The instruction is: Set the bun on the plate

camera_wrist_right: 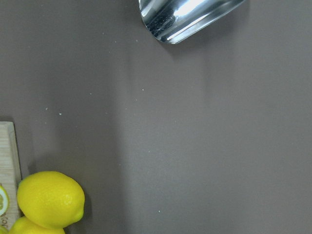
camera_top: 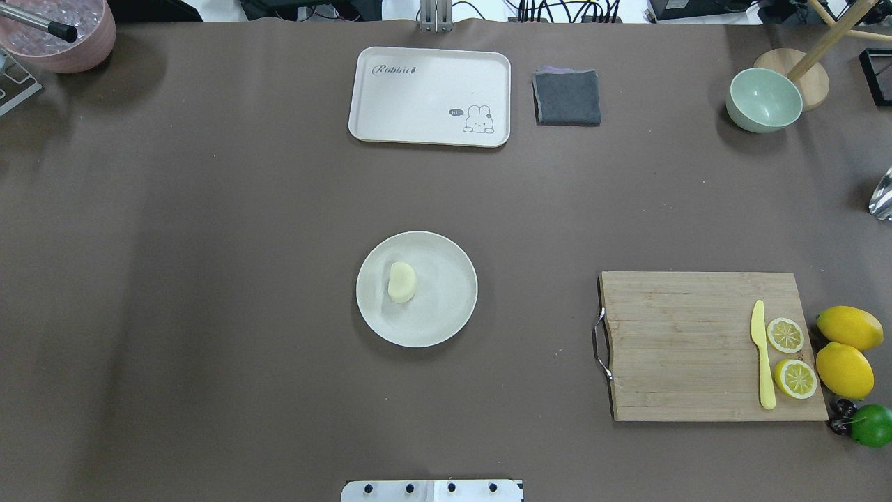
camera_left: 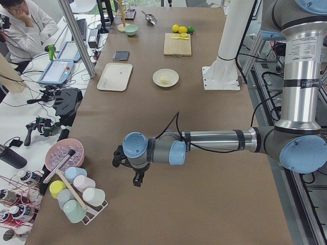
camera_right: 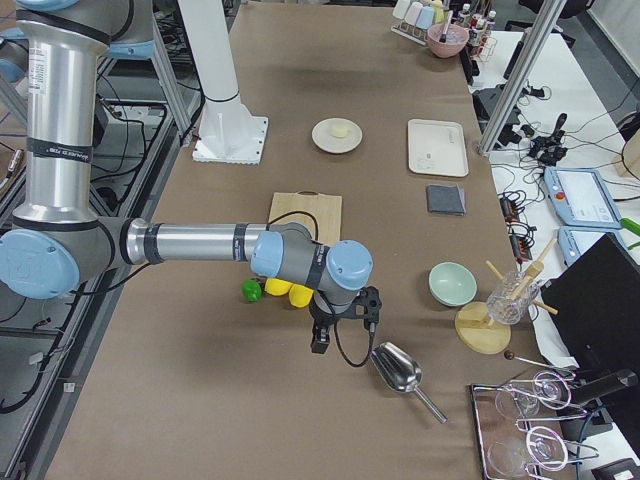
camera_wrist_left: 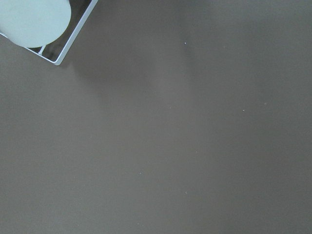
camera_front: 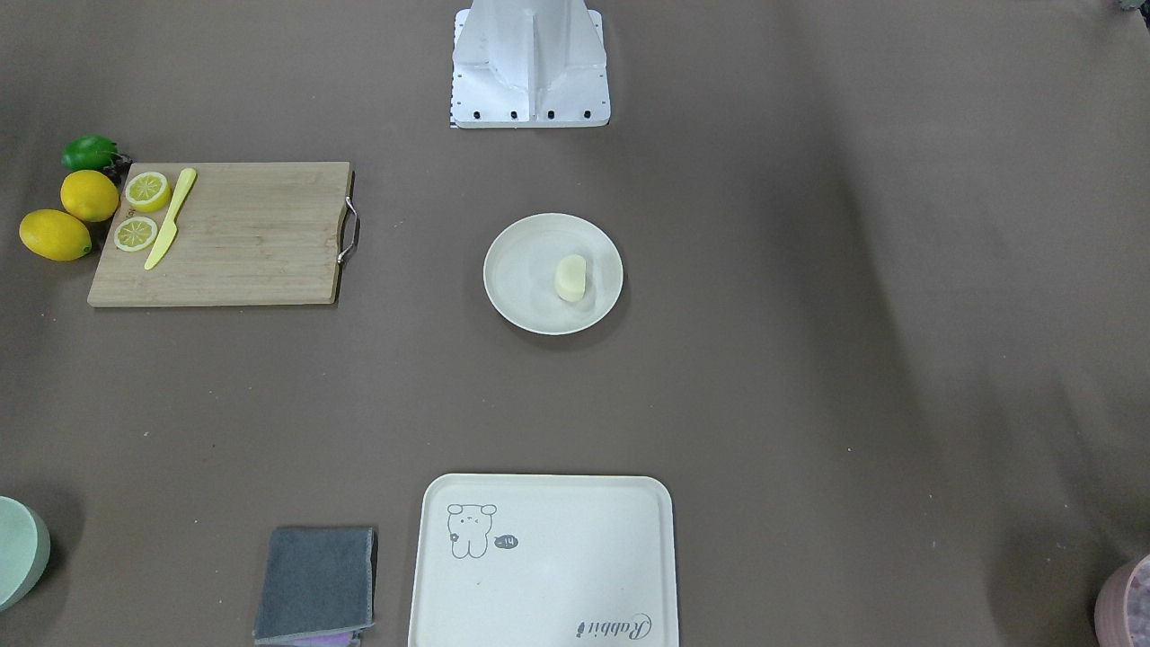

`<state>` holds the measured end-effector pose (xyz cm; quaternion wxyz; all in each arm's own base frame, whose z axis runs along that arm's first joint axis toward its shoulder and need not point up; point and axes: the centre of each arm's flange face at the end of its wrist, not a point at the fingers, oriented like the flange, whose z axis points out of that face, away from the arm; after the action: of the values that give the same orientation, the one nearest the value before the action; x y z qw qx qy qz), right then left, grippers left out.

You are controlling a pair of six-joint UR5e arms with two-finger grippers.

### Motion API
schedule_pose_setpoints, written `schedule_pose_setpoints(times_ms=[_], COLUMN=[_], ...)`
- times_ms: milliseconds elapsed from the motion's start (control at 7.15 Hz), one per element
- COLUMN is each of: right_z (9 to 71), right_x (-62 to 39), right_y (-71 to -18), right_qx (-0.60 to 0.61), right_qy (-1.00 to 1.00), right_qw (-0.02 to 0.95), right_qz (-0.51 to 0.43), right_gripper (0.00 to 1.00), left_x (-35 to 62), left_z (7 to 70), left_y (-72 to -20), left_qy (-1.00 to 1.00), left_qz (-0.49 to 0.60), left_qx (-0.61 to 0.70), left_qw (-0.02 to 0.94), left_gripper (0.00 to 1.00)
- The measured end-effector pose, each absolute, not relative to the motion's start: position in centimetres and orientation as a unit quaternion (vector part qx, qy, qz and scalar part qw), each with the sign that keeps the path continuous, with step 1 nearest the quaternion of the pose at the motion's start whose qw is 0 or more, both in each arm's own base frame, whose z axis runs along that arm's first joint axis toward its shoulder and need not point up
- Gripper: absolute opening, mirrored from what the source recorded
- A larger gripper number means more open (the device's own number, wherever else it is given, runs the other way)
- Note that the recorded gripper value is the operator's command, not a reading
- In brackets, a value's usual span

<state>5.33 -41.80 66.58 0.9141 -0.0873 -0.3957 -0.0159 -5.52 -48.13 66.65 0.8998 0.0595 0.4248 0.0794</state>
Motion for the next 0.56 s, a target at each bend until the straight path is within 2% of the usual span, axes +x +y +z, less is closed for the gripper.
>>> schedule_pose_setpoints(times_ms=[559], right_z=[66.2], right_x=[7.2], right_y=[-42.2], right_qx=[-0.008], right_qy=[-0.390], right_qw=[0.920], right_qz=[-0.028], right_gripper=[1.00], left_x=[-5.5], left_z=[67.0], left_y=[-47.7], left_qy=[0.425], left_qz=[0.078], left_qx=[0.056], left_qw=[0.900], left_gripper=[0.98])
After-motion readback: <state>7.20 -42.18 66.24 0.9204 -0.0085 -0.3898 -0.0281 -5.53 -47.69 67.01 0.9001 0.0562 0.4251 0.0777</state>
